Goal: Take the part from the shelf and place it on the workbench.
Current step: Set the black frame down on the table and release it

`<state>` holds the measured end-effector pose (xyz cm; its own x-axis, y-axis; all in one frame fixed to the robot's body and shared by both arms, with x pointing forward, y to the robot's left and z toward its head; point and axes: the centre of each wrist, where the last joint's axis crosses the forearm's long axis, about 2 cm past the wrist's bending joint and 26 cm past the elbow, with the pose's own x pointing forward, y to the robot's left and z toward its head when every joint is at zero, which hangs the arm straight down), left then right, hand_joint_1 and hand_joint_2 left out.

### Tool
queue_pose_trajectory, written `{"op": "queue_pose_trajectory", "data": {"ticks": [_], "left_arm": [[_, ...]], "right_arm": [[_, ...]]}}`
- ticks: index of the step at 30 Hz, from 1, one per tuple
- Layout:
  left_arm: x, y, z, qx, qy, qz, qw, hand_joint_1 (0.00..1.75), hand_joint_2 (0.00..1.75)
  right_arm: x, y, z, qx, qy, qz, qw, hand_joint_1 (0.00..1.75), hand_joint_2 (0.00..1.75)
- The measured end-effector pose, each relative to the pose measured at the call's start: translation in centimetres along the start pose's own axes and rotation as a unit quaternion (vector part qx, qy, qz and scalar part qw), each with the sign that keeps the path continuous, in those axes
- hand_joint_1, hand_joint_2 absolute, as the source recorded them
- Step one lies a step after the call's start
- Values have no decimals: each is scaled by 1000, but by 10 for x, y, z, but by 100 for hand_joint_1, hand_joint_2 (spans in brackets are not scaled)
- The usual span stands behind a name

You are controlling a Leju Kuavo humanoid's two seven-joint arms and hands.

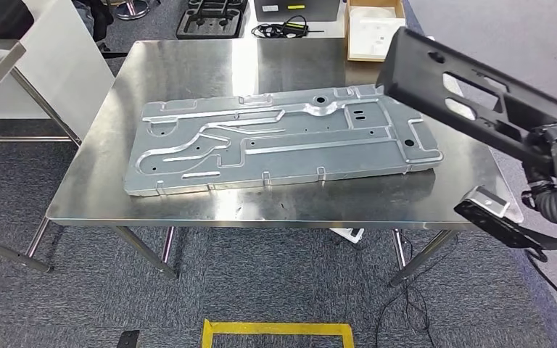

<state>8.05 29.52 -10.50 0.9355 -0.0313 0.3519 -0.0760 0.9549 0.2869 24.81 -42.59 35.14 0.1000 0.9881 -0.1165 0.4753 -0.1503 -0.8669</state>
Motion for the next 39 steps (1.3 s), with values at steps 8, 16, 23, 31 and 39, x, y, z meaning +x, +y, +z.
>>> {"op": "queue_pose_trajectory", "data": {"ticks": [8, 16, 23, 31, 39], "left_arm": [[0, 0, 0, -2, -8, 3, 1000, 0, 175], [-1, -1, 0, -5, -16, 6, 1000, 0, 175], [-1, -4, 1, -9, -24, 7, 1000, 0, 175], [-1, -8, 3, -14, -26, 9, 1000, 0, 175], [-1, -9, 3, -15, -25, 9, 1000, 0, 175]], "right_arm": [[9, -5, -2, 0, -26, 13, 1000, 175, 175], [13, -10, -2, 4, -38, 23, 999, 175, 175], [16, -14, -2, 4, -43, 25, 999, 175, 175], [19, -13, 0, 15, -56, 33, 998, 175, 175], [24, -11, 2, 18, -67, 46, 997, 175, 175]]}}
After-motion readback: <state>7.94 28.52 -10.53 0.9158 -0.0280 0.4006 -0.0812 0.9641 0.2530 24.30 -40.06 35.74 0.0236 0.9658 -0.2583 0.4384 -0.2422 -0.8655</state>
